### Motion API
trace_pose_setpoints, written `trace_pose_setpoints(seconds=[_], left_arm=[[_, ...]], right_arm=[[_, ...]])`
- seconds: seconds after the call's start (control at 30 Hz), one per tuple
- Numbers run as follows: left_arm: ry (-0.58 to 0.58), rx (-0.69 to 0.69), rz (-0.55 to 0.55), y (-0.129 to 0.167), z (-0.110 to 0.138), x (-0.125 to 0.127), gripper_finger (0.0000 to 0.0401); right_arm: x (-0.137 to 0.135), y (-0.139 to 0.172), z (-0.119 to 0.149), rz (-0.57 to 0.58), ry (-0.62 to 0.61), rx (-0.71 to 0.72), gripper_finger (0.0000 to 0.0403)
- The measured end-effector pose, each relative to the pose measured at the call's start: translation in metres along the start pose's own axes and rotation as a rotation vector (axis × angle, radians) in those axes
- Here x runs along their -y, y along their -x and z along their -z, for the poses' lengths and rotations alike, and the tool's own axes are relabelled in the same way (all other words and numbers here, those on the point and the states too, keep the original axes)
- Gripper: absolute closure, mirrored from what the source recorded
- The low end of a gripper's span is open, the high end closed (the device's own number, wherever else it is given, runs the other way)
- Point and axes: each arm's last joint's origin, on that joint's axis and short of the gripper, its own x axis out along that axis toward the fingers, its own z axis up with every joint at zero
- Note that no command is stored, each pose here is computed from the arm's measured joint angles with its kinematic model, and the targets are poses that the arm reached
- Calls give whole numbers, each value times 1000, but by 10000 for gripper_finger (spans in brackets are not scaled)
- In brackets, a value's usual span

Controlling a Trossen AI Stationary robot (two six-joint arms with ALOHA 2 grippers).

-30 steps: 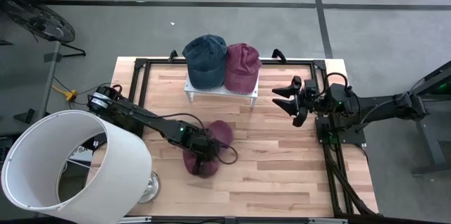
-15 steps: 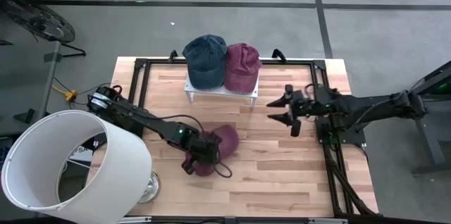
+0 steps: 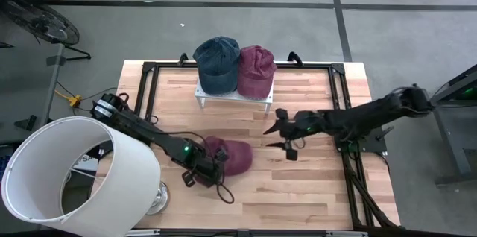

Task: Pick & Place hat
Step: Stack the dark red on top of the dark red cap on the shelf

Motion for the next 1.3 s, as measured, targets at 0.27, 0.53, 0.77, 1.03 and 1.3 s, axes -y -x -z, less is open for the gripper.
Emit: trace_pose_setpoints(seconds=[0.27,0.53,0.77,1.03,1.3], left_arm=[[125,-26,0,0,0,5,401],[150,-59,-33,1,-1,11,401],[208,-80,-60,1,0,11,401],[213,-87,-76,1,0,10,401],[213,-90,-89,1,0,10,401]], right_arm=[[-4,-47,5,-21,-522,-131,197],[-19,-68,17,-12,-1145,-149,197],[-33,-76,23,114,-1353,-63,197],[-46,-83,35,215,-1474,-24,197],[-49,-93,46,245,-1514,-24,197]])
